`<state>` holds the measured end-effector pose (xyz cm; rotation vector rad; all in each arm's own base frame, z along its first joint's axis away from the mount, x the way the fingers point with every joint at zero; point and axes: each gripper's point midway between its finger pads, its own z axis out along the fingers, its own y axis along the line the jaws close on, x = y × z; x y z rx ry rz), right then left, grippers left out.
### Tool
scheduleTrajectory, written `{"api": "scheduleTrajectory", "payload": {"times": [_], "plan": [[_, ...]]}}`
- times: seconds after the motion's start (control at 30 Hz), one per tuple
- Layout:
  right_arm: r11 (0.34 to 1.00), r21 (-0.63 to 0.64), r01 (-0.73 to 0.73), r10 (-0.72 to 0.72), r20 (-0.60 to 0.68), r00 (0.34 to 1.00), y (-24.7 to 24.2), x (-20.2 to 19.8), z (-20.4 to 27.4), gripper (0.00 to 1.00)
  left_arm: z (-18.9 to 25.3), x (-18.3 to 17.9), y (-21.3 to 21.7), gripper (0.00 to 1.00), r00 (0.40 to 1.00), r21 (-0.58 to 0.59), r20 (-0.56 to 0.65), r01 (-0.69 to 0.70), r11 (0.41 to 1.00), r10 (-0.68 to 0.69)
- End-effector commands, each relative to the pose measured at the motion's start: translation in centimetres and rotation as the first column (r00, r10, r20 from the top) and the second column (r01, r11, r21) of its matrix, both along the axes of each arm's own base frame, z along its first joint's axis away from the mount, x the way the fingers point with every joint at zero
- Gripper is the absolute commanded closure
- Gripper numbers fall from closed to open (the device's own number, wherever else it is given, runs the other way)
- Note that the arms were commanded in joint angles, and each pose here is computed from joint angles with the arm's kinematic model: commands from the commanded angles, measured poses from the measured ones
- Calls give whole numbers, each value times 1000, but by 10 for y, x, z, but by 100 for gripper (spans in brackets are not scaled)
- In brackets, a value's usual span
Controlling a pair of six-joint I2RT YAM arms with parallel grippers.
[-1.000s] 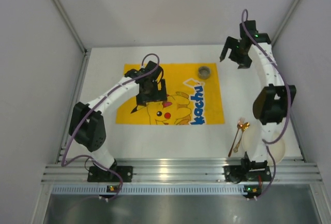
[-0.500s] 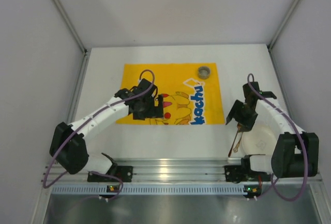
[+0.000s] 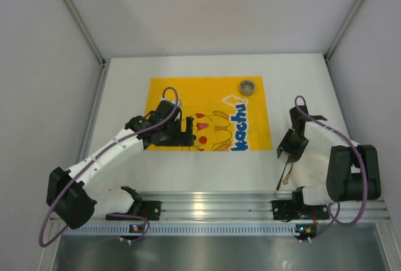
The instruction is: Set the dinner table for one person
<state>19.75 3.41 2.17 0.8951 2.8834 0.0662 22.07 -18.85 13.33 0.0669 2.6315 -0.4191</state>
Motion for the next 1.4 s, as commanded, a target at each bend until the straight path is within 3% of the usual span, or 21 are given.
{"api": "scheduleTrajectory", "payload": {"times": [0.0, 0.3, 0.63, 0.87, 1.37], "plan": [[997, -80, -6, 10, 44, 999, -12, 25, 2, 58, 7, 1, 8, 2, 998, 18, 53, 13, 1000, -14], [994, -103, -36, 41, 44, 998, -16, 46, 11, 58, 1, 3, 11, 1, 998, 36, 55, 1, 999, -3], [990, -97, -105, 117, 132, 984, -16, 72, 54, 58, -2, 9, -1, 2, 1000, 3, 27, -8, 1000, 8], [977, -161, -137, 146, 42, 988, -33, 54, 41, 56, -7, 8, -2, 2, 1000, 1, 10, -14, 1000, 14], [983, -94, -157, 156, -14, 988, -27, 35, -3, 58, -11, 1, 6, 2, 999, 17, 4, -34, 999, 34]]}}
